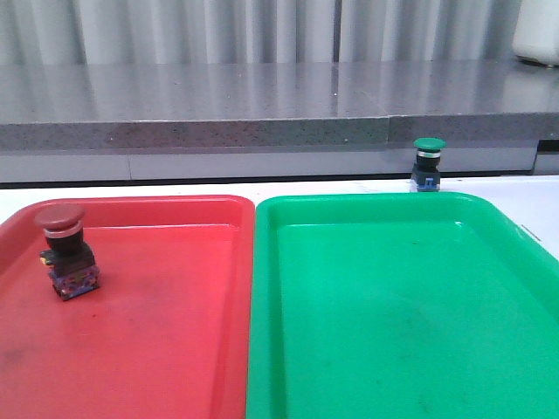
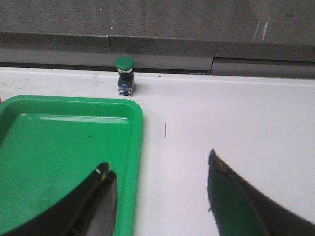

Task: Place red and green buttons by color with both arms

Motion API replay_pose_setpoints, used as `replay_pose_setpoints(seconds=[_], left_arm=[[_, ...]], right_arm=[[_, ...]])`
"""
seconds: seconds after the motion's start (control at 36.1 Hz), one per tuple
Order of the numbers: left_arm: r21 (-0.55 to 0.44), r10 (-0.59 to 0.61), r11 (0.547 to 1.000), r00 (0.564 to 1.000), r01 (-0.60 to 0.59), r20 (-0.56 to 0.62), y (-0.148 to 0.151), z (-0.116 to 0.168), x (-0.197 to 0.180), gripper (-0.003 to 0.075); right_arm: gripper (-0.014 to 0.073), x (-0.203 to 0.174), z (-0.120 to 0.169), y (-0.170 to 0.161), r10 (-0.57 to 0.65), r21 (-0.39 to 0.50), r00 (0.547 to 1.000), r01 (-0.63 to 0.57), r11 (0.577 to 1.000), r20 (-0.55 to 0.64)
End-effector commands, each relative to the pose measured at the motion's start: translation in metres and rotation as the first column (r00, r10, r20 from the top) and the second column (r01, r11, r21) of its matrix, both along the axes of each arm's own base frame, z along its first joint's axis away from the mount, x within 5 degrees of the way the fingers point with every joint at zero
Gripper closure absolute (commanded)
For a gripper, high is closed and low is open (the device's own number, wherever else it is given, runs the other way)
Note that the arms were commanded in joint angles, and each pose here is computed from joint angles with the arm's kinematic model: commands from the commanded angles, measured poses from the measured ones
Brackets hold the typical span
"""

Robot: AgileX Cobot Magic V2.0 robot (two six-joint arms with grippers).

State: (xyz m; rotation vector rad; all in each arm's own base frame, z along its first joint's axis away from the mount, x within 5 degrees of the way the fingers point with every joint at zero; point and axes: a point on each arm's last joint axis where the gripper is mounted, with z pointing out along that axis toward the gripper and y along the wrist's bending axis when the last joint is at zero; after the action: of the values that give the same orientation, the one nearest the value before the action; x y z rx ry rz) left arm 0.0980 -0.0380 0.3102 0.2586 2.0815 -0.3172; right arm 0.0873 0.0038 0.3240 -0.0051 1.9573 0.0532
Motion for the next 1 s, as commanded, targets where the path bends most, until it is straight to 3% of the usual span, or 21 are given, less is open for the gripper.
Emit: replay_pose_setpoints(seconds=[0.0,0.42,0.58,0.83,0.97], left_arm=[[-0.033,-0.003,0.999,0.996,0.006,0.084,-0.002,0.014,0.002,0.0228],[-0.033,-0.003,0.999,0.996,0.006,0.084,-0.002,0.014,0.002,0.0228],[-0.033,-0.003,0.999,0.996,0.006,0.084,-0.002,0.014,0.002,0.0228],[-0.033,-0.003,0.999,0.996,0.006,0.084,-0.002,0.014,0.002,0.0228],[-0.033,-0.003,0.999,0.996,0.006,0.086,-0.002,0.014,0.002,0.0228]], right_arm=[[0.0159,0.004,0.016,-0.001,-0.004,-0.010,0.996,0.005,1.000,0.090],[0.0159,0.005,0.019,-0.001,-0.003,-0.009,0.992,0.005,1.000,0.125],[0.0159,0.009,0.033,0.000,-0.003,-0.008,0.989,0.004,1.000,0.150],[0.0159,0.044,0.074,0.004,0.020,-0.011,1.000,-0.020,1.000,-0.002],[0.0111,0.089,0.087,0.007,0.033,-0.017,0.996,-0.035,0.999,-0.084]])
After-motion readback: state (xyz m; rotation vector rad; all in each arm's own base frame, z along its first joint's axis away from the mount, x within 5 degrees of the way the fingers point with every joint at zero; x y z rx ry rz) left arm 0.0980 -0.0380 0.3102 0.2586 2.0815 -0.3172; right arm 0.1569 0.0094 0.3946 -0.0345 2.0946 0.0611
